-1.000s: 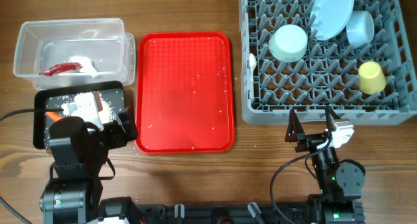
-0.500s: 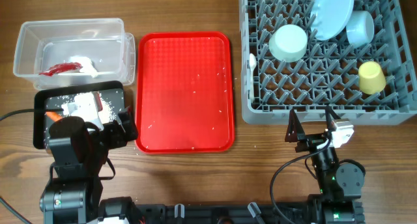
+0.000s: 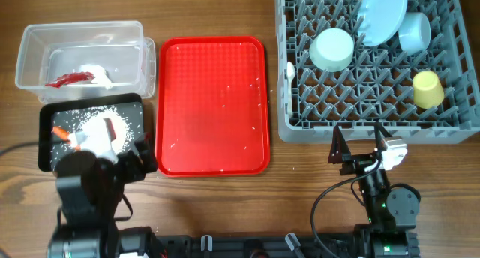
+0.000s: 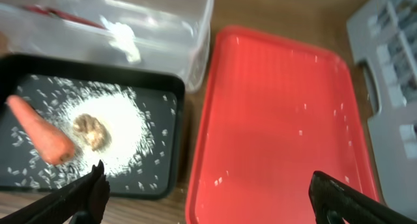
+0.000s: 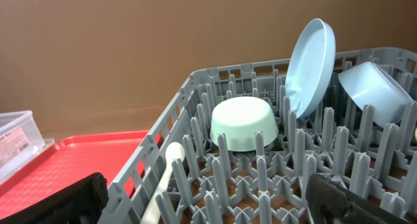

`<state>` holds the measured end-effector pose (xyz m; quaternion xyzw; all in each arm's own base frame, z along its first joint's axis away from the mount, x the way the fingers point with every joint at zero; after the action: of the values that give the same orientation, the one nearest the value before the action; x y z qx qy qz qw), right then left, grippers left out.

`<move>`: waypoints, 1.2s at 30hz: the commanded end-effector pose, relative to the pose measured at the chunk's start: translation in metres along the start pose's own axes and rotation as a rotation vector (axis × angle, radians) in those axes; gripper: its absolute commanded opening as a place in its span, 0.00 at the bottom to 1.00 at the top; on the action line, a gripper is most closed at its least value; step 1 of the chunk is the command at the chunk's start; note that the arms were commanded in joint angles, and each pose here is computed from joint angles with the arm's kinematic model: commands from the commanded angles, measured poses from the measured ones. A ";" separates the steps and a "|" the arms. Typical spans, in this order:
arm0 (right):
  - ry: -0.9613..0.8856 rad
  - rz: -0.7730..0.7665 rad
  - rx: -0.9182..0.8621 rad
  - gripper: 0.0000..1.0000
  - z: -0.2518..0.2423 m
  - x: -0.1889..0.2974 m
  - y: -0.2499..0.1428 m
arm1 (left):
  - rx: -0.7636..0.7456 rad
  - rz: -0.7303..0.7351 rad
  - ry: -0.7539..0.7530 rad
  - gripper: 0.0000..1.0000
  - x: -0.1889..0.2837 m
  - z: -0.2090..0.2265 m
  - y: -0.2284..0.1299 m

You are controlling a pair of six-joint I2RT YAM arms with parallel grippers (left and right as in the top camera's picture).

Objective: Sort waste into correct bins and load items into the dishwasher rack

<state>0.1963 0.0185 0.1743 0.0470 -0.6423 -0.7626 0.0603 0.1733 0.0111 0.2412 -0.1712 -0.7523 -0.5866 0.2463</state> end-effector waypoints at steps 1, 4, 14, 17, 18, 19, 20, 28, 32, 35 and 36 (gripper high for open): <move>0.006 -0.019 0.016 1.00 0.001 0.001 0.003 | 0.010 -0.098 0.050 1.00 -0.001 0.015 -0.014; 0.006 -0.019 0.016 1.00 0.001 0.001 0.003 | 0.016 -0.180 0.057 1.00 -0.008 0.022 -0.024; 0.006 -0.019 0.016 1.00 0.001 0.001 0.003 | -0.013 -0.403 -0.006 1.00 -0.049 0.025 -0.049; 0.006 -0.019 0.016 1.00 0.001 0.001 0.003 | -0.018 -0.461 -0.012 1.00 -0.055 0.026 -0.050; 0.006 -0.019 0.016 1.00 0.001 0.001 0.003 | -0.019 -0.478 -0.010 1.00 -0.057 0.026 -0.050; 0.005 -0.019 0.016 1.00 0.001 0.001 0.003 | -0.020 -0.487 -0.010 1.00 -0.059 0.026 -0.050; 0.006 -0.019 0.016 1.00 0.001 0.001 0.003 | -0.024 -0.494 -0.014 1.00 -0.060 0.026 -0.051; 0.005 -0.019 0.016 1.00 0.001 0.001 0.003 | -0.206 -0.509 -0.031 1.00 -0.062 0.014 -0.052; 0.006 -0.019 0.016 1.00 0.001 0.001 0.003 | -0.187 -0.538 -0.060 1.00 -0.064 0.012 -0.051; 0.006 -0.019 0.016 1.00 0.001 0.001 0.003 | -0.153 -0.559 -0.089 1.00 -0.062 0.009 -0.047; 0.006 -0.019 0.016 1.00 0.001 0.001 0.003 | -0.153 -0.557 -0.090 1.00 -0.062 0.009 -0.048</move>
<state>0.1963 0.0185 0.1743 0.0469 -0.6423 -0.7626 0.0602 0.1958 0.0132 0.1671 0.0021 -0.7280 -0.6843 0.0417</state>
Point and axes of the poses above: each gripper's point midway between its finger pads, its own x axis back along the fingers, its own z axis along the line the jaws close on, y = z × x, the point moved 5 cm from there along x, back along the fingers
